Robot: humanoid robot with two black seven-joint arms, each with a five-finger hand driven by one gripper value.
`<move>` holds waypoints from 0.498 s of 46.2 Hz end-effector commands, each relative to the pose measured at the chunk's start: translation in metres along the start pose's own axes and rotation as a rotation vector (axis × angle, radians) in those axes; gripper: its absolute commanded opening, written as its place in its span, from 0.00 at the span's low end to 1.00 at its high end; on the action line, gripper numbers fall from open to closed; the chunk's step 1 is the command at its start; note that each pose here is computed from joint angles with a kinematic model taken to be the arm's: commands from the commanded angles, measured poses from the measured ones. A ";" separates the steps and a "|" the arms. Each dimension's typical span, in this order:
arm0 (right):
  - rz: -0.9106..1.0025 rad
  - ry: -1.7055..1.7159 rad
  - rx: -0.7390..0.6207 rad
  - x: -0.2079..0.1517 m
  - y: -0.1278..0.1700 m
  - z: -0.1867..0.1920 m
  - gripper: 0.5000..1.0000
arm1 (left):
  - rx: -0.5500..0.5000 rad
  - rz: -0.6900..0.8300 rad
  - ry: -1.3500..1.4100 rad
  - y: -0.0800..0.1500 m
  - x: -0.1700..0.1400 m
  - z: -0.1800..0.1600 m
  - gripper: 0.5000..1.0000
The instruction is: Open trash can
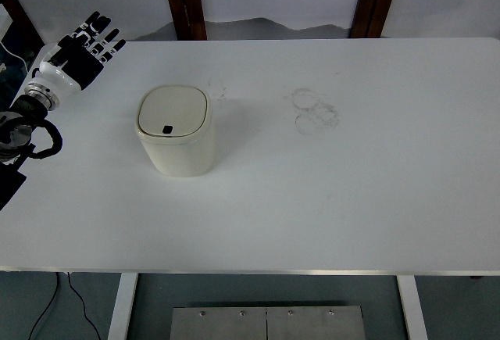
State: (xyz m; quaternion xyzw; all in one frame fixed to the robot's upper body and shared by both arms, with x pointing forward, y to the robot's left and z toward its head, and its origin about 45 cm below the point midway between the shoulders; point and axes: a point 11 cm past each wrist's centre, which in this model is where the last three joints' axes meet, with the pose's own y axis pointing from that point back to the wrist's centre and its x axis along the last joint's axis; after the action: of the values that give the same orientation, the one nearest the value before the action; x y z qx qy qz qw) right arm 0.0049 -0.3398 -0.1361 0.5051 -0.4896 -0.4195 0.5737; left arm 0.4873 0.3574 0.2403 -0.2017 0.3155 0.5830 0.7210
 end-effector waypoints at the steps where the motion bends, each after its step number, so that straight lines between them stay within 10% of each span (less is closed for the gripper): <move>1: 0.000 0.000 0.001 0.000 0.000 -0.001 0.99 | 0.004 0.002 0.001 0.001 0.001 -0.002 1.00; 23: 0.000 0.000 0.001 0.000 0.000 -0.001 0.99 | -0.020 -0.023 -0.008 -0.016 -0.026 0.013 1.00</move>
State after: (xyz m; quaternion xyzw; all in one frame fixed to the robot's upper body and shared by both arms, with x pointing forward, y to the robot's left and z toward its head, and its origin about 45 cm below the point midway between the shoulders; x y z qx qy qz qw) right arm 0.0050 -0.3397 -0.1361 0.5051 -0.4896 -0.4195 0.5737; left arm 0.4987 0.3434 0.2604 -0.2119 0.3069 0.5713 0.7311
